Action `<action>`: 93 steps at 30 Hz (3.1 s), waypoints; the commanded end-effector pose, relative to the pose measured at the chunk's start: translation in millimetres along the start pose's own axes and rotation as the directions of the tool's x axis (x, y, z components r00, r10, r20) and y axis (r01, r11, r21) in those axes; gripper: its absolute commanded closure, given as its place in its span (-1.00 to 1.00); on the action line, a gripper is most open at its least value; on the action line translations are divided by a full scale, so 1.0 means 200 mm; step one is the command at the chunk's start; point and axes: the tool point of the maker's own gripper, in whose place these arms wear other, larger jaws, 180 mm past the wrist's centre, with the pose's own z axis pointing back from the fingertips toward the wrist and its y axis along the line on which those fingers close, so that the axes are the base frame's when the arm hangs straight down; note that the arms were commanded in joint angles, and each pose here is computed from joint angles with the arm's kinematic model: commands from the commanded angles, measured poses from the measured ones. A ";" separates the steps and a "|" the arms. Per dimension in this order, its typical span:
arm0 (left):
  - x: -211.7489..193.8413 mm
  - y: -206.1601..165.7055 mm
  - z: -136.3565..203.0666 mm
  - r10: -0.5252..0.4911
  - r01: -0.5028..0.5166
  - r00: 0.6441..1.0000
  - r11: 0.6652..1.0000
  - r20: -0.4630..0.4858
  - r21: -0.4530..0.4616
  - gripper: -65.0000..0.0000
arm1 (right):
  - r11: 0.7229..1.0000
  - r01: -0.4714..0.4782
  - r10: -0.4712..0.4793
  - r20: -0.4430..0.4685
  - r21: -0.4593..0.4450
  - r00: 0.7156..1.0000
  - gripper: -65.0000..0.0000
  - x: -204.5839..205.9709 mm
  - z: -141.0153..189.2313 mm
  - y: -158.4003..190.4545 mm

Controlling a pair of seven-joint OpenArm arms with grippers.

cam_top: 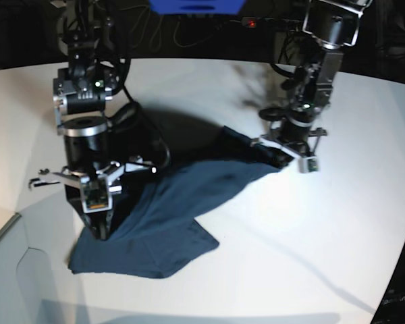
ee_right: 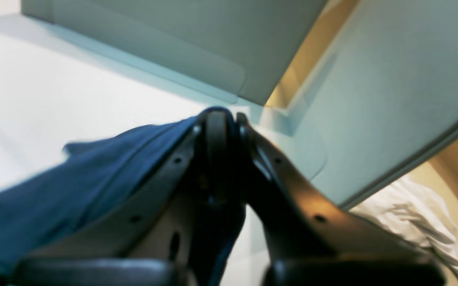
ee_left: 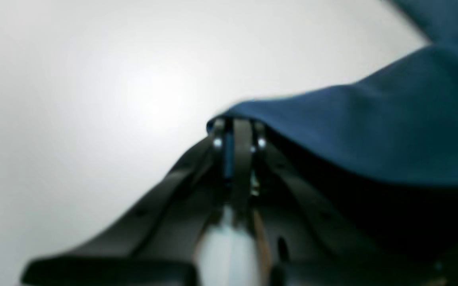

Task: Layout the t-shirt on the table in an organized manner, then fold the t-shirt properly
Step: 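Reach the left gripper to the shirt's hanging edge and grasp it, then raise the shirt high with both grippers, stretching it between them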

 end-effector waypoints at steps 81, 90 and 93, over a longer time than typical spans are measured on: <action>1.07 -0.08 0.67 -0.005 0.050 0.834 0.997 0.551 -0.067 1.00 | 0.999 -0.025 0.025 -0.022 0.021 0.999 1.00 0.05 -0.18 -0.05; 0.69 -0.25 0.70 0.042 0.022 0.922 0.987 0.384 -0.161 1.00 | 0.991 -0.078 0.099 -0.194 0.112 0.976 0.94 -0.30 -0.02 0.03; 0.65 -0.40 0.69 0.054 0.035 0.932 0.971 0.359 -0.237 1.00 | 0.990 -0.104 0.126 -0.253 0.098 0.959 0.60 -0.42 0.01 -0.04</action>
